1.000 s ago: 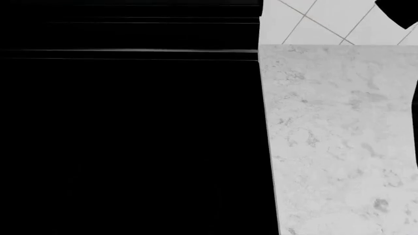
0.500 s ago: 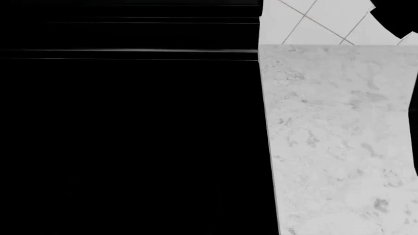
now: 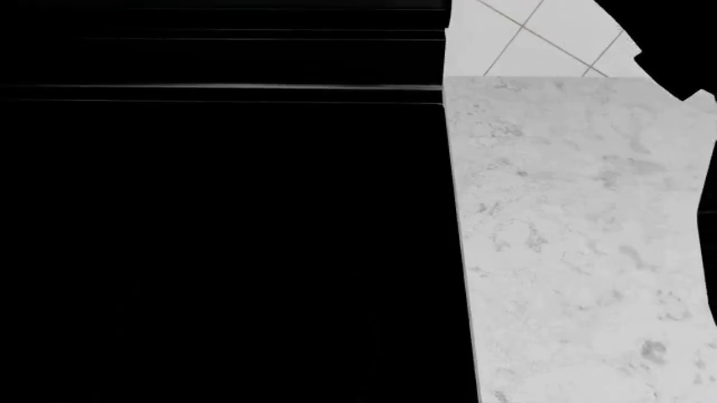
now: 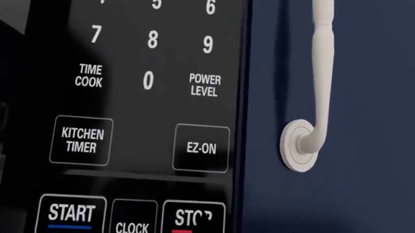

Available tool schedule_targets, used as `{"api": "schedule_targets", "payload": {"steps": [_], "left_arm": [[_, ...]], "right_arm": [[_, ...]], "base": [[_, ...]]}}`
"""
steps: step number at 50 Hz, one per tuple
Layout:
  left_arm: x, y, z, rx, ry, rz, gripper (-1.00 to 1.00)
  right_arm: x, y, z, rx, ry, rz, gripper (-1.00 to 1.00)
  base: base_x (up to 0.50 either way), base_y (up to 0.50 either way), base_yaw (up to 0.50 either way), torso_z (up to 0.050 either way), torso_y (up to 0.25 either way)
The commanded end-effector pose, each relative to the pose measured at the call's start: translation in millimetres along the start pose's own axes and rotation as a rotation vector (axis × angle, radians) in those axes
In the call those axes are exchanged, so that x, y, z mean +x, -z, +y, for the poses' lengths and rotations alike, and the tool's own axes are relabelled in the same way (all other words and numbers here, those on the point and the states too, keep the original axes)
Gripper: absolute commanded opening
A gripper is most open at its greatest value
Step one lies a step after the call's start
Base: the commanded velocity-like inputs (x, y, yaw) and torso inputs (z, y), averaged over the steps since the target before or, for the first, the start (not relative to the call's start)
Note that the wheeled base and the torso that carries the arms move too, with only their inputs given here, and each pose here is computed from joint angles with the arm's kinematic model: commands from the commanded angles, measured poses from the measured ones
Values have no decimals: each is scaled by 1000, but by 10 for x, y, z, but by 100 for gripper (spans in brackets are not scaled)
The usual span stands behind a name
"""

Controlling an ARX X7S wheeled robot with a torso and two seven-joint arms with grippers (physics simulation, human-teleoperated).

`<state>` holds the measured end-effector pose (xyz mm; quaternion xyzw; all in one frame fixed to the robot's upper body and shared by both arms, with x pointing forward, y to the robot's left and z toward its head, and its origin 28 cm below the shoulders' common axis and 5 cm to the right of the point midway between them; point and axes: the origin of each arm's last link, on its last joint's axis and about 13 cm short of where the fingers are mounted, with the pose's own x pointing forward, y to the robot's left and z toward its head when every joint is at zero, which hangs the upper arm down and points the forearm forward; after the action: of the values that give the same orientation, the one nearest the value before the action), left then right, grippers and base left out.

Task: Press the stop button on the microwave

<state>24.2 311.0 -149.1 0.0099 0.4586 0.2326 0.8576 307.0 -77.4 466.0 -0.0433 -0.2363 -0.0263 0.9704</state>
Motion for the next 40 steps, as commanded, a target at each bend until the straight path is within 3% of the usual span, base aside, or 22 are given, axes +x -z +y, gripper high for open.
{"api": "schedule_targets", "payload": {"steps": [1,18,40], "left_arm": [[0,0,0,0,0,0,100],[0,0,0,0,0,0,100],[0,0,0,0,0,0,100]], "right_arm": [[59,92,-13,-6,5,13,-100],[174,256,47,-2,-12,35,-100],[232,380,-10,5,-2,60,-100]], "base": [[0,0,0,0,0],[4,0,1,0,0],[13,1,7,3,0]]}}
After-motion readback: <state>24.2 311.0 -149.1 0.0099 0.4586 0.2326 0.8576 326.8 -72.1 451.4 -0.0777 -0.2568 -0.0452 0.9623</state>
